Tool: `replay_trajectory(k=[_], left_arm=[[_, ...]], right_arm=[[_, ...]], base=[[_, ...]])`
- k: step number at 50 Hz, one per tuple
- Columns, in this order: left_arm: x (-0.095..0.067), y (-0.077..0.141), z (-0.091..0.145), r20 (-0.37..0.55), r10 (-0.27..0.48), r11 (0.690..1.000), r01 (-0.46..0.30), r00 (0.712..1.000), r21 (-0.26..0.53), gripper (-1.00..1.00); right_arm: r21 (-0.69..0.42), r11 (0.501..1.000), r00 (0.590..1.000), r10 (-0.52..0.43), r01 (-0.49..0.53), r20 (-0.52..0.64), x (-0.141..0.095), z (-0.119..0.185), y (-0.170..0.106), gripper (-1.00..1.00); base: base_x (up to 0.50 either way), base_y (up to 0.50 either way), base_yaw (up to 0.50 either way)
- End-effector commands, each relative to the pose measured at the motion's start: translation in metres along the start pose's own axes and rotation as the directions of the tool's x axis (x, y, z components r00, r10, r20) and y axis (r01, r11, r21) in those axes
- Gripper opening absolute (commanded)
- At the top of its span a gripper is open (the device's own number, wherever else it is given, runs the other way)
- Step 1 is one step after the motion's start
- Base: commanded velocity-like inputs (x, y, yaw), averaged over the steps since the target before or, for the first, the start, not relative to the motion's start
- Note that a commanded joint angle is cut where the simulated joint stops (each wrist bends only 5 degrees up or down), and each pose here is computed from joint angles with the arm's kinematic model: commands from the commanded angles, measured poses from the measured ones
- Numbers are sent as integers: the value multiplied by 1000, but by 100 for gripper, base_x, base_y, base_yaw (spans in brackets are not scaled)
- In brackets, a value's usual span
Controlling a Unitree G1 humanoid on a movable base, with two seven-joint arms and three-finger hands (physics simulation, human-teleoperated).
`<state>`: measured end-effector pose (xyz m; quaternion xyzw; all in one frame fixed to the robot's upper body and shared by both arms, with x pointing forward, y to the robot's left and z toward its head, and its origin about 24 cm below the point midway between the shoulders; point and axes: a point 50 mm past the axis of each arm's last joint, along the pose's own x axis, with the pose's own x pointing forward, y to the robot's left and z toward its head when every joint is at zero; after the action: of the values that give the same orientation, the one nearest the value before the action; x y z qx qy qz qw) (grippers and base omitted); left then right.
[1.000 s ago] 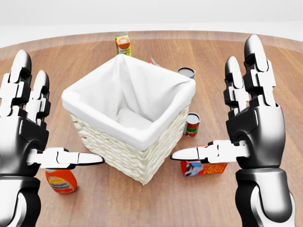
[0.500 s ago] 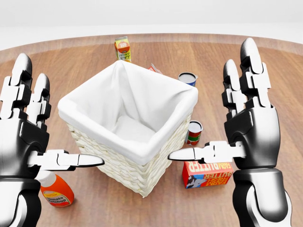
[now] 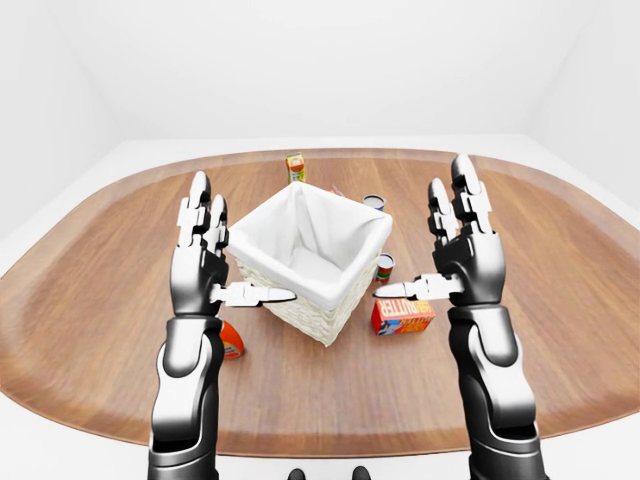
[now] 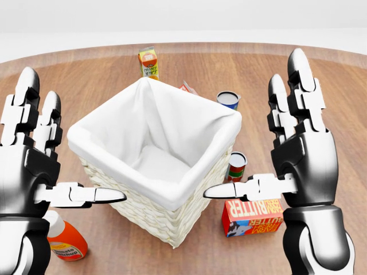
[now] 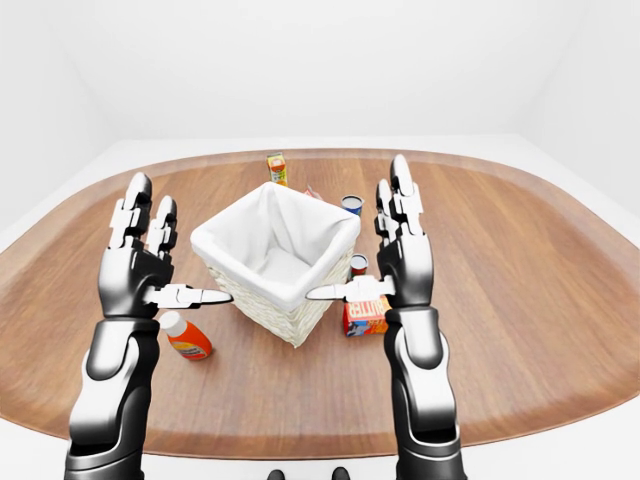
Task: Pick up the butter and put it in the basket.
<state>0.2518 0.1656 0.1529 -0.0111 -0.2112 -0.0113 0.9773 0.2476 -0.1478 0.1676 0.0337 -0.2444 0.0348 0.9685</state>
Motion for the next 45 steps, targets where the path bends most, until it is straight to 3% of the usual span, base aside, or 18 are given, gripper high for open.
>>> replay_trajectory(k=[1, 6, 7, 12, 15, 19, 21, 28, 32, 33, 45], left_arm=[[0, 1, 3, 12, 1, 1000, -1, 1000, -1, 100], [0, 1, 3, 11, 0, 1000, 0, 1000, -3, 100], [-1, 0, 2, 10, 0, 1000, 0, 1000, -5, 100], [0, 0, 3, 14, 0, 1000, 0, 1000, -5, 100], [0, 0, 4, 15, -2, 1000, 2, 1000, -3, 100], [0, 1, 3, 14, -2, 1000, 2, 1000, -2, 100], [0, 1, 3, 13, -3, 1000, 3, 1000, -1, 100], [-1, 1, 5, 20, -4, 1000, 4, 1000, 3, 100], [-1, 1, 5, 18, -4, 1000, 4, 1000, 4, 100], [-2, 0, 5, 17, -3, 1000, 3, 1000, 4, 100], [-5, 0, 2, 5, -1, 1000, 1, 1000, 6, 100]], right_arm=[[-167, 981, 993, 87, -100, -80, 1, -13, -9, 100], [-353, 917, 964, 96, -183, -248, 6, -42, -31, 100], [-406, 887, 944, 91, -221, -317, 6, -53, -39, 100], [-566, 760, 929, 134, -321, -346, 7, -66, -50, 100], [-615, 701, 903, 100, -362, -417, 7, -78, -60, 100], [-644, 643, 871, 73, -413, -486, 6, -89, -68, 100], [-663, 584, 833, 41, -468, -551, 1, -103, -74, 100], [-698, 456, 780, -14, -552, -626, -4, -123, -80, 100], [-690, 435, 759, -24, -578, -651, -7, -131, -78, 100], [-698, 408, 755, -33, -588, -655, -6, -134, -79, 100], [-685, 305, 706, -54, -662, -706, 1, -155, -74, 100]], base=[[0, 0, 0], [0, 0, 0], [0, 0, 0], [0, 0, 0], [0, 0, 0], [0, 0, 0], [0, 0, 0], [0, 0, 0], [0, 0, 0], [0, 0, 0], [0, 0, 0]])
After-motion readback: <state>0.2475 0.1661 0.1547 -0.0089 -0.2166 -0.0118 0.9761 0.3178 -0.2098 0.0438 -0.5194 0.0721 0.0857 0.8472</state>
